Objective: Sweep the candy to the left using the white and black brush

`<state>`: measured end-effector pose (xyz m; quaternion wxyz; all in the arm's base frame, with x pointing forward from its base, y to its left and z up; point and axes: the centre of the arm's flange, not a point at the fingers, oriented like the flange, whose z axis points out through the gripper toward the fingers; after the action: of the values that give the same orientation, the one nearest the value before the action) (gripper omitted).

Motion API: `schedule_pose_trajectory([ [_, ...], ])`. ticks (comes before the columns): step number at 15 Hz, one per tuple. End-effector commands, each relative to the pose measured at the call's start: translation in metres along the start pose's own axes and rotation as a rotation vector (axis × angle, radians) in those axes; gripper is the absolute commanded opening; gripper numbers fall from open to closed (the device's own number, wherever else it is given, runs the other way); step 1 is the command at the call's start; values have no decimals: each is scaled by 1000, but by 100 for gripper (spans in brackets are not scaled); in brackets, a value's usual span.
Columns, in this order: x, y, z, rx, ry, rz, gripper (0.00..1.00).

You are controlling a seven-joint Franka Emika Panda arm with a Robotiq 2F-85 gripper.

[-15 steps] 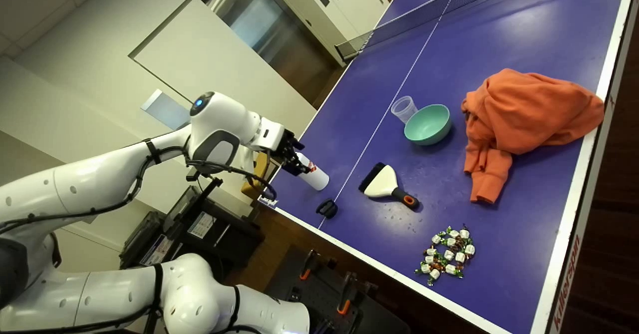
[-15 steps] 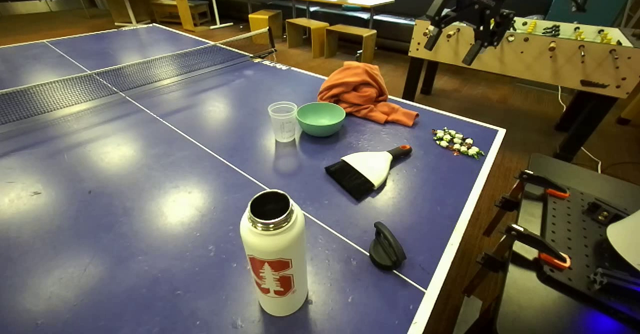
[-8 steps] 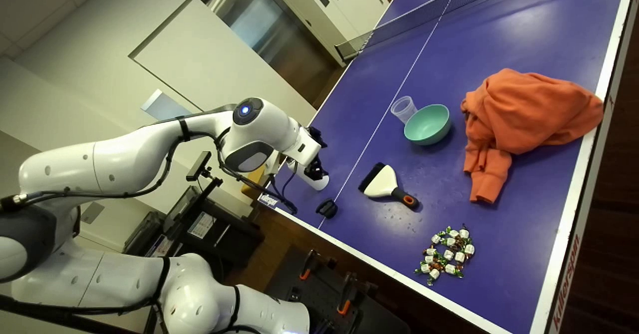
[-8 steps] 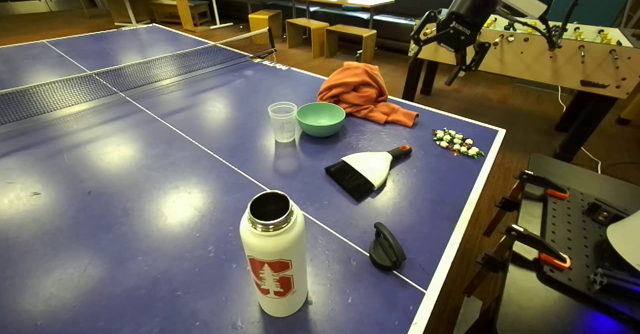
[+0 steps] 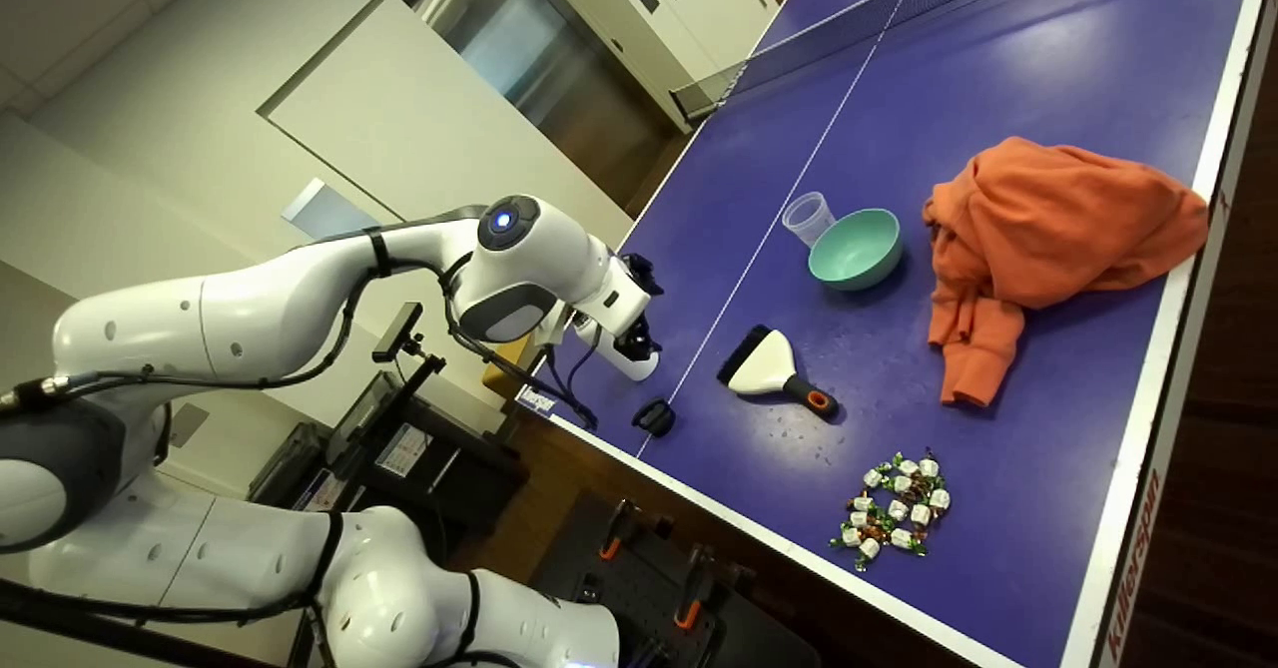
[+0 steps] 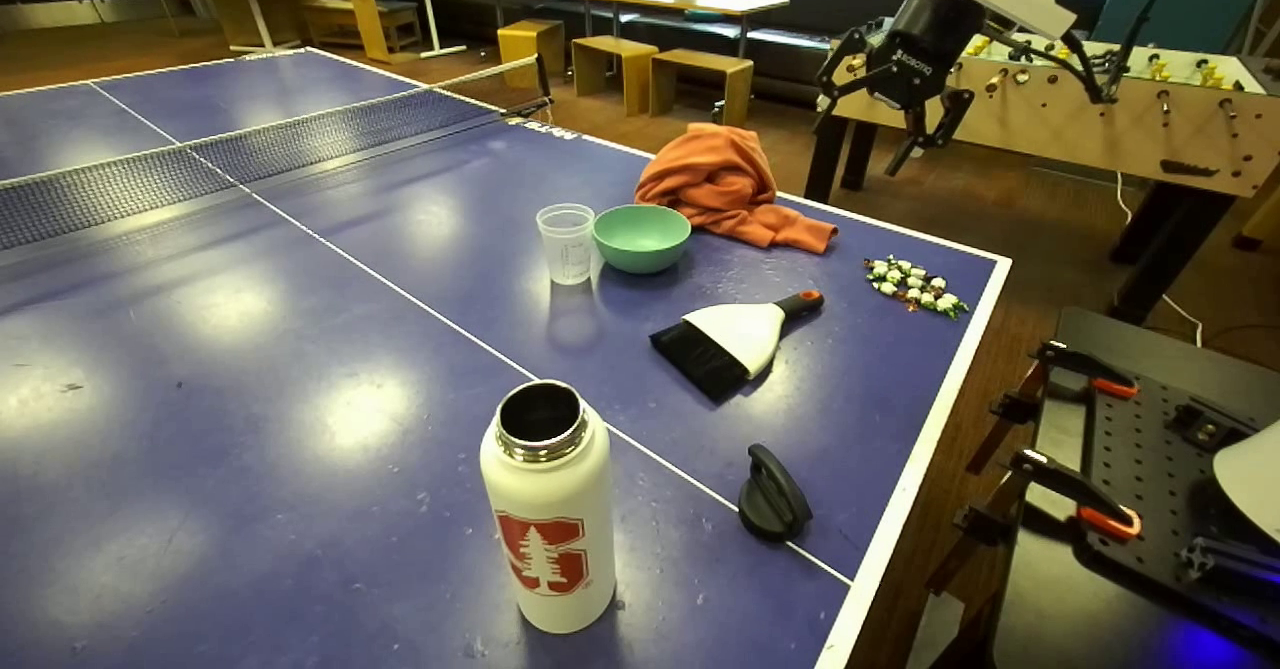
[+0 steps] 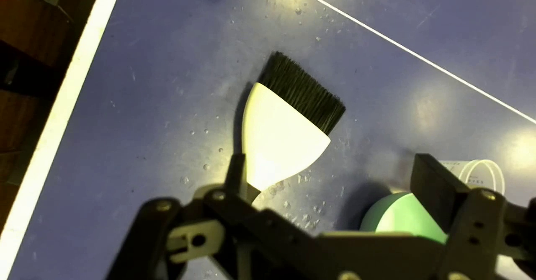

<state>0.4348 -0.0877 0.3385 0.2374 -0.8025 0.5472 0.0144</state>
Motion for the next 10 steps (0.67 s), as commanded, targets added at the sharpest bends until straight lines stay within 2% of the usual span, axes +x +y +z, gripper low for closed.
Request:
schedule_pose_trajectory([
  [1,43,1,11,13,-43,191,100],
  [4,79,18,24,49,-96,321,100],
  [8,116,41,46,134,-219,497,100],
  [10,130,52,61,148,-288,581,100],
])
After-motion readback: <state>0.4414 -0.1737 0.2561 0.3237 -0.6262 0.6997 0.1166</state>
